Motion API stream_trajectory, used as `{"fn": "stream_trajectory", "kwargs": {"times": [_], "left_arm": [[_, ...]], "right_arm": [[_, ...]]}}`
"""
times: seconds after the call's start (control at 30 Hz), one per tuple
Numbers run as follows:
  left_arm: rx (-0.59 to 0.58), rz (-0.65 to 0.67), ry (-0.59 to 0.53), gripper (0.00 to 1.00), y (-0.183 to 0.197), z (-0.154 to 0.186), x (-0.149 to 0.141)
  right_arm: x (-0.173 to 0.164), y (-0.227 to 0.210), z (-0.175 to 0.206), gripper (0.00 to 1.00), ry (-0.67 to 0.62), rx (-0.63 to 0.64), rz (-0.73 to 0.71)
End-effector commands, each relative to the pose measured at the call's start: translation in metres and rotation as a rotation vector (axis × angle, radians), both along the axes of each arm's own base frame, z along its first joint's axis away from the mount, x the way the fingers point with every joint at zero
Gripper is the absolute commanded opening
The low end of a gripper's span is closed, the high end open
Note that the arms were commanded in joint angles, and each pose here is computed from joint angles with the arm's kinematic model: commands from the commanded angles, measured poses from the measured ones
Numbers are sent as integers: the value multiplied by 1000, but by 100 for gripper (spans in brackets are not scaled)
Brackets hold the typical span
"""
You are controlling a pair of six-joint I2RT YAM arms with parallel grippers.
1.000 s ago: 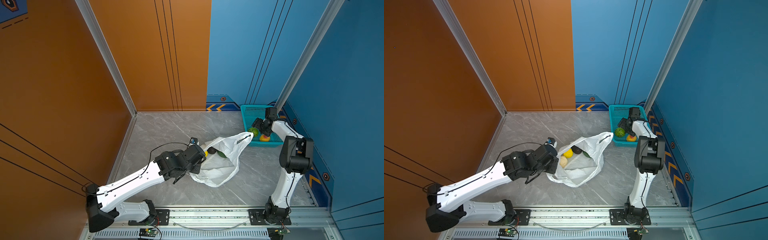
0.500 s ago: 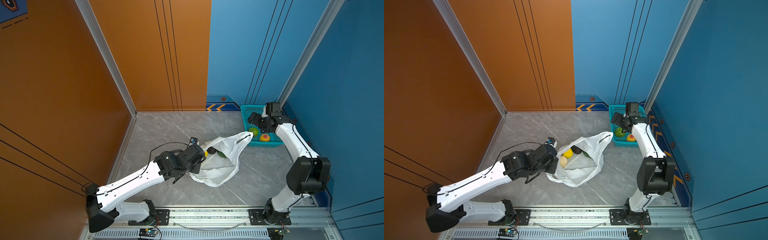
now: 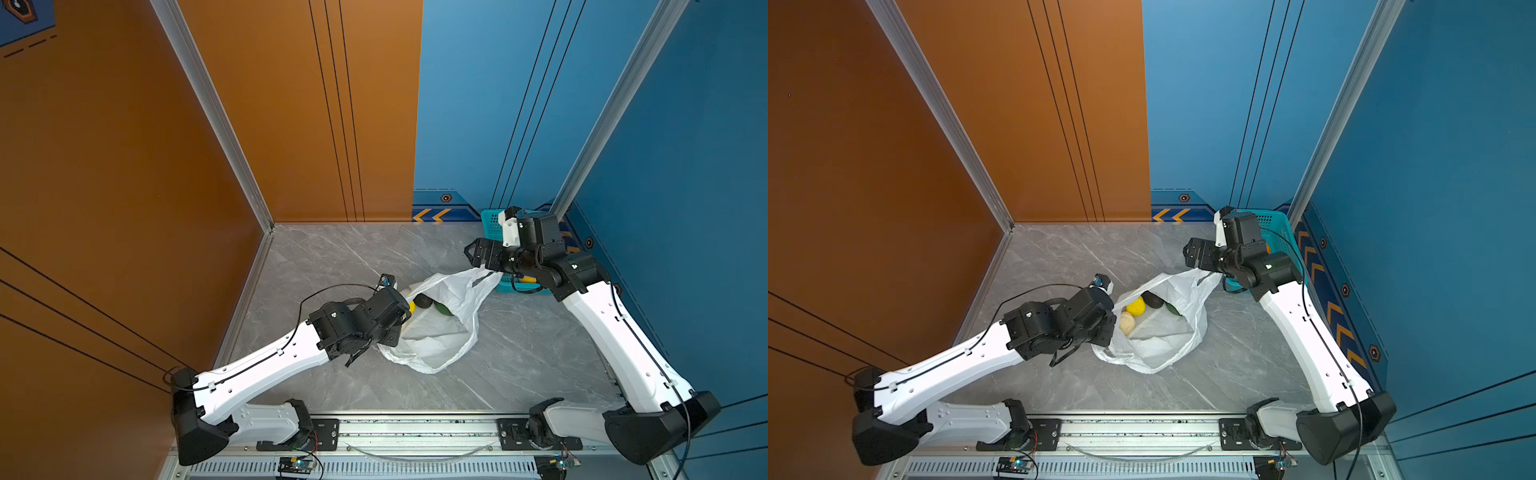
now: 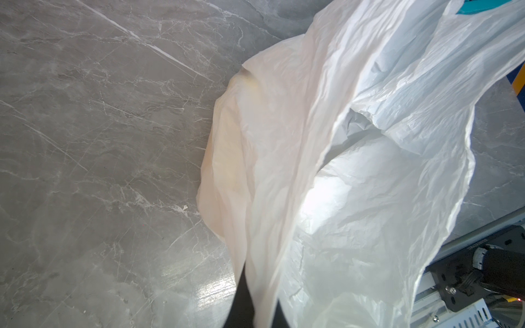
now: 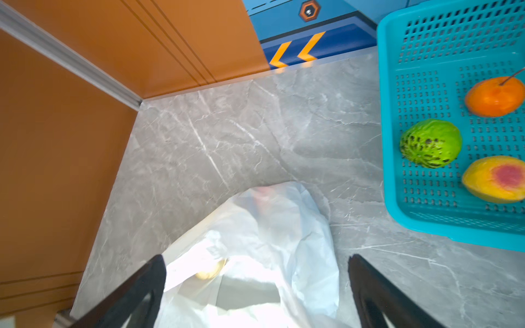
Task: Untie the knot of the plastic bag and take out the fruit
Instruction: Pick up the fruit from the plastic bag.
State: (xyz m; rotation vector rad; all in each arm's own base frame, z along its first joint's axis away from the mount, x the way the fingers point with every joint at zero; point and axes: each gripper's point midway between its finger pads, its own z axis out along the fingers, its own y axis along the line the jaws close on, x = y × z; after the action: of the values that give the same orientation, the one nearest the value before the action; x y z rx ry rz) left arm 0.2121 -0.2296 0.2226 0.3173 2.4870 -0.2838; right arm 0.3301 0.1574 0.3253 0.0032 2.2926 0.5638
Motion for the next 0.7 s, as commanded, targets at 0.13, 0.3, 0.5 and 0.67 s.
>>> {"fn": "stream_trajectory", "kwargs": {"times": [0.13, 0.3, 0.5, 0.67], "left_arm": [[4, -3, -4, 0, -1, 5, 4], [3, -6, -1, 0, -3, 5, 4], [0, -8, -1, 0, -4, 6, 4], [-4, -5, -5, 0, -3, 8, 4]], "right_arm": [[-51, 45, -28, 100, 91, -16, 98], [-73, 72, -32, 100, 84, -29, 157], [-88, 85, -18, 100, 81, -3, 197], [-106, 83, -13, 100, 118, -49, 212]]}}
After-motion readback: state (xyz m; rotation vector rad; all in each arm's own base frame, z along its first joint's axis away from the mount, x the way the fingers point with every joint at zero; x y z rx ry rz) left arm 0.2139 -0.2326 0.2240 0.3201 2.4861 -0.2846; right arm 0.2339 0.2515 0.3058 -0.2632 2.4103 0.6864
